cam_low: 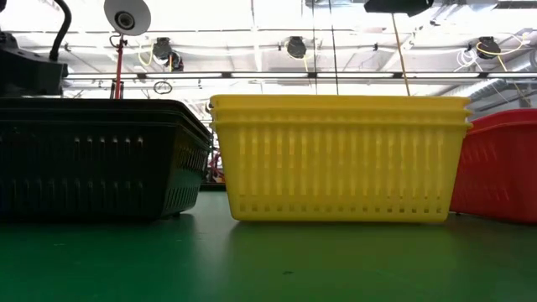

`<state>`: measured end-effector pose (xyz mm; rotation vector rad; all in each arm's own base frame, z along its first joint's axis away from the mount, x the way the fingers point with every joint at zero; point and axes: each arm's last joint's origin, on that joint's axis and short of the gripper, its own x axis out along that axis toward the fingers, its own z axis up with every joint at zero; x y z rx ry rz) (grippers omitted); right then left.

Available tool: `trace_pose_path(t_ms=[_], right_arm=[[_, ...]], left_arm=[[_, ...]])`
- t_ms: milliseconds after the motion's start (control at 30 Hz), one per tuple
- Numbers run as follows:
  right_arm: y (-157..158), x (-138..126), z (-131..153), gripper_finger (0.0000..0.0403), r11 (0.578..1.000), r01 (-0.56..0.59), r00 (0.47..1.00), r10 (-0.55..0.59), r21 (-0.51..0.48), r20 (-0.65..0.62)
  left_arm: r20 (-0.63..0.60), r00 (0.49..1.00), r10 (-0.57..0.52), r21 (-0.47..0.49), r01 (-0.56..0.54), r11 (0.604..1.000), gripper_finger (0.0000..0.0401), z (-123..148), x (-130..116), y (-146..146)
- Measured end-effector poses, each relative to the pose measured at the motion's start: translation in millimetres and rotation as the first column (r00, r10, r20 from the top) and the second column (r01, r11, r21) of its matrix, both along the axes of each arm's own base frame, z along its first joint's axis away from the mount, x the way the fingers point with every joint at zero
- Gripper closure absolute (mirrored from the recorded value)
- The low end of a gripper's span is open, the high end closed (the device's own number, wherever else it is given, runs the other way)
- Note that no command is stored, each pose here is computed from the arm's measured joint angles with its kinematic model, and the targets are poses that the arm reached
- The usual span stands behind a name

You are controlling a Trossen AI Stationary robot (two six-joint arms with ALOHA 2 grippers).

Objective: Stack baskets by color
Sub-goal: Stack the top red bin on top of the bottom red bin

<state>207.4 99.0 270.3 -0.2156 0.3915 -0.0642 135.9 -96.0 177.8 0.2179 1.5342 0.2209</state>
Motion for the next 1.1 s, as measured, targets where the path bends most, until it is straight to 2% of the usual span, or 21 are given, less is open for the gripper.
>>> trace_pose_path(t_ms=[67,233,333,500,600,700,800,900,1100], right_arm=[[1,1,3,0.0197,1.0,-0.003,0.999,0.003,0.013,0.033],[2,4,10,0.0197,0.999,-0.01,0.995,0.006,0.043,0.101],[3,4,12,0.0197,0.998,-0.01,0.992,0.003,0.055,0.123],[5,10,17,0.0197,0.997,-0.005,0.981,-0.01,0.075,0.196],[10,21,21,0.0197,0.997,0.047,0.966,-0.061,0.064,0.252],[18,38,26,0.0197,0.994,0.096,0.964,-0.103,0.043,0.244],[31,60,29,0.0197,0.991,0.134,0.971,-0.128,-0.017,0.202],[46,83,31,0.0197,0.977,0.185,0.976,-0.17,-0.104,0.137],[70,119,30,0.0197,0.943,0.216,0.976,-0.219,-0.255,0.017]], left_arm=[[0.004,1.0,-0.001,0.002,0.001,1.0,0.0389,0,0,0],[0.054,0.998,-0.009,0.034,0.007,0.999,0.0373,0,3,0],[0.079,0.997,-0.016,0.049,0.012,0.999,0.0379,6,7,0],[0.162,0.987,-0.022,0.094,0.006,0.996,0.0389,31,23,2],[0.246,0.968,-0.055,0.148,0.018,0.989,0.0387,52,37,5],[0.336,0.937,-0.1,0.198,0.033,0.98,0.0393,74,51,8],[0.401,0.906,-0.136,0.244,0.038,0.969,0.0392,89,71,11],[0.414,0.89,-0.19,0.298,0.065,0.952,0.0392,95,93,14],[0.394,0.882,-0.26,0.423,0.077,0.903,0.0392,88,148,9]])
